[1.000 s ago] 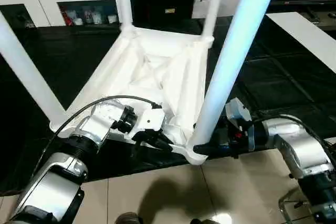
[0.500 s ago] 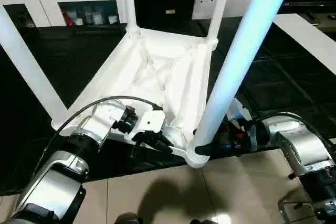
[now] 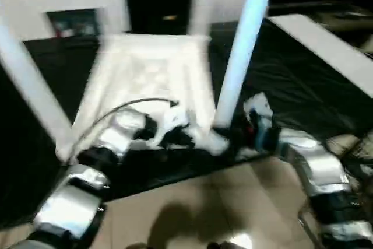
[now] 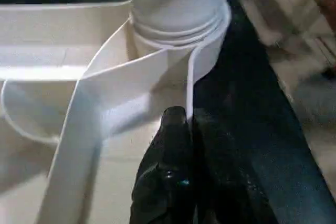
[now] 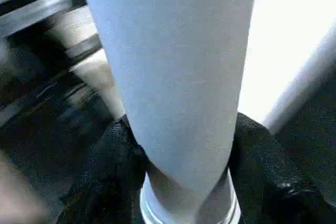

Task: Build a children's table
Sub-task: Rotate leg to tighten

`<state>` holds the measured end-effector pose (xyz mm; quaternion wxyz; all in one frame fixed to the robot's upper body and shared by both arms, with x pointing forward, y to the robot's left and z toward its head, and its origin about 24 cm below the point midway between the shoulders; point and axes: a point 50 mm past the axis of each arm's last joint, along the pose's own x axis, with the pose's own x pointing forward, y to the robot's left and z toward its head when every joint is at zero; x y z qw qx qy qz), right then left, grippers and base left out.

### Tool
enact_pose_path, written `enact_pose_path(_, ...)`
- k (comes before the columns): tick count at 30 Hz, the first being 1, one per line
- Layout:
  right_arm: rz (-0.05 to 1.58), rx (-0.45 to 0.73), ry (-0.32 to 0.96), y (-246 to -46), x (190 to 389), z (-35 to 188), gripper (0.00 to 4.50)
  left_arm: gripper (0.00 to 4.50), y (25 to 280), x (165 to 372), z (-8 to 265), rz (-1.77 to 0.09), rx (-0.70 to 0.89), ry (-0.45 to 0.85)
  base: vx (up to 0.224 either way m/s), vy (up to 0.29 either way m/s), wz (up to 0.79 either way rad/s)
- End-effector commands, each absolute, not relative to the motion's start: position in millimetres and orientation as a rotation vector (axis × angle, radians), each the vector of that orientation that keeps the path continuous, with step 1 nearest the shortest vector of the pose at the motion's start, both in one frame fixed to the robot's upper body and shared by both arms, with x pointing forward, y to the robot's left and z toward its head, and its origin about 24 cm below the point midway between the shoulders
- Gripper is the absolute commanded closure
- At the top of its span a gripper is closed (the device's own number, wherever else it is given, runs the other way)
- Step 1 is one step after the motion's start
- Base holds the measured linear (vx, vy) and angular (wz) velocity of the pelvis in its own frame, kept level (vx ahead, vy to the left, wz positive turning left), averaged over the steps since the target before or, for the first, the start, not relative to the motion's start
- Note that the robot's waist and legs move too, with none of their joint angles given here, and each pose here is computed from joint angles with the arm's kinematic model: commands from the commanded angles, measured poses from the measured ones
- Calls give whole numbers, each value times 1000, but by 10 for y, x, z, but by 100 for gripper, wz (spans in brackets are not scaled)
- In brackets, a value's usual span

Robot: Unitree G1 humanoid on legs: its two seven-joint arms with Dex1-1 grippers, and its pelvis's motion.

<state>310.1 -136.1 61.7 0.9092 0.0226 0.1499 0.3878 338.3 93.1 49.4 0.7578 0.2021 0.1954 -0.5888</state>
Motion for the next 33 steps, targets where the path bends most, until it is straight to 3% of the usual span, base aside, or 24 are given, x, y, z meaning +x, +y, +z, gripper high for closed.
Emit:
enact_pose_path(1, 814, 139, 324, -828, 3139, 616, 254, 450, 570, 3482, 709, -1166, 345, 291, 0, 0, 0)
enact_pose_path(7, 628, 143, 341, -610, 3255, 613, 254, 450, 424, 3535, 771, -982, 296, 274, 0, 0, 0)
enact_pose_path(11, 589, 143, 321, -595, 3281, 630, 254, 450, 368, 3519, 789, -970, 313, 252, 0, 0, 0)
enact_pose_path(13, 582, 162, 299, -616, 3285, 647, 198, 450, 369, 3508, 788, -976, 325, 249, 0, 0, 0)
enact_pose_path(15, 578, 166, 292, -627, 3286, 654, 181, 450, 371, 3502, 788, -979, 329, 249, 0, 0, 0)
enact_pose_path(23, 586, 103, 213, -1018, 3203, 649, 123, 450, 584, 3447, 716, -1048, 377, 261, 0, 0, 0)
enact_pose_path(25, 646, 92, 177, -1112, 3141, 683, 89, 450, 666, 3435, 696, -1067, 385, 266, 0, 0, 0)
enact_pose_path(29, 741, 42, 149, -1273, 3060, 705, 65, 450, 744, 3395, 692, -1153, 431, 227, 0, 0, 0)
enact_pose_path(33, 912, -43, 152, -1479, 2947, 733, 25, 450, 842, 3287, 672, -1349, 462, 201, 0, 0, 0)
